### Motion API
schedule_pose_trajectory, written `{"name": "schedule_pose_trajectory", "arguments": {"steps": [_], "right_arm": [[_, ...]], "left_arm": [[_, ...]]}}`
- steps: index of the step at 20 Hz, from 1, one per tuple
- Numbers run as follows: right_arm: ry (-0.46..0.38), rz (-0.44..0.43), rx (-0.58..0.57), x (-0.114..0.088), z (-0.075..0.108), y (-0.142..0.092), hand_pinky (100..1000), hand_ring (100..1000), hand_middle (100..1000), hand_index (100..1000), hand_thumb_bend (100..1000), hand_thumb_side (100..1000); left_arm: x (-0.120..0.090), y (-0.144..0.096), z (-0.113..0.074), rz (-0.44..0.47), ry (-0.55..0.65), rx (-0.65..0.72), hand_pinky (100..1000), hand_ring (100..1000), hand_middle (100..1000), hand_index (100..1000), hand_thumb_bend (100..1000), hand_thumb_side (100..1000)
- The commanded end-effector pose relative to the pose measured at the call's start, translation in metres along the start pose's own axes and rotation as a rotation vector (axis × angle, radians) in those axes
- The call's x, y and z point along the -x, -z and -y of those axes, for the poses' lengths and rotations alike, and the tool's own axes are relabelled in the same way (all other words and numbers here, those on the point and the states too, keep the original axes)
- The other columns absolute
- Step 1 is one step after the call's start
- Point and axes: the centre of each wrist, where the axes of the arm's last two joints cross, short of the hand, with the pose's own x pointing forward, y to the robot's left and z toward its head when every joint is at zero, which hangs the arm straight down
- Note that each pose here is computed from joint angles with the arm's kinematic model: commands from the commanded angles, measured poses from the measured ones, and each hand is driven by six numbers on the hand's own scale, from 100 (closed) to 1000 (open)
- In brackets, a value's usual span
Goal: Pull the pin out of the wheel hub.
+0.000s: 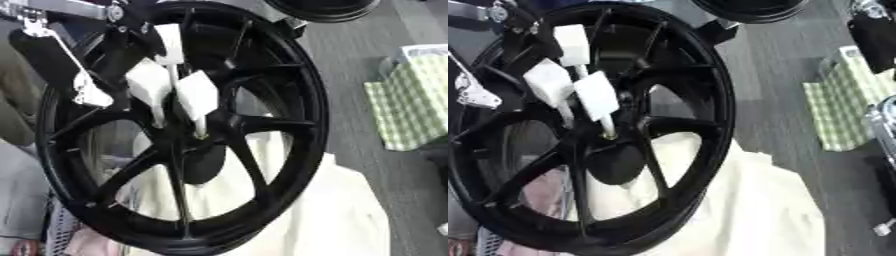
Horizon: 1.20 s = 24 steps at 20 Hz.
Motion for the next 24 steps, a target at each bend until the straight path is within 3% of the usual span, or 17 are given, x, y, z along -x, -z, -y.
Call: {"name": "schedule_pose_trajectory", "arguments": {"steps": [1, 2, 6, 19, 24], "right_arm": [[0.015, 0.029, 0.009, -0.0069, 0.0041, 0.0039, 647, 534, 582, 730, 100, 523], [0.016, 0.03, 0.008, -0.007, 0.004, 0.0039, 646, 533, 582, 730, 100, 523], [0.019, 0.029, 0.008, -0.007, 0.0039, 0.0038, 646, 532, 583, 730, 100, 523], [0.03, 0.028, 0.01, -0.0074, 0.003, 0.0035, 645, 531, 581, 729, 100, 523], [0.034, 0.03, 0.008, -0.0078, 0.0026, 0.0035, 645, 531, 581, 729, 100, 523]], "left_arm": [[0.0022, -0.0092, -0.0085, -0.033, 0.036, -0.026, 188, 256, 678, 858, 474, 316], [0.0032, -0.0089, -0.0081, -0.04, 0.04, -0.024, 138, 234, 668, 857, 479, 322], [0.0058, -0.0063, -0.0064, -0.044, 0.043, -0.018, 113, 222, 675, 851, 469, 327], [0.007, -0.0026, -0.0065, -0.044, 0.035, -0.02, 114, 247, 768, 850, 466, 320], [0.007, 0.0004, -0.0059, -0.041, 0.034, -0.016, 117, 251, 763, 850, 468, 323]]}}
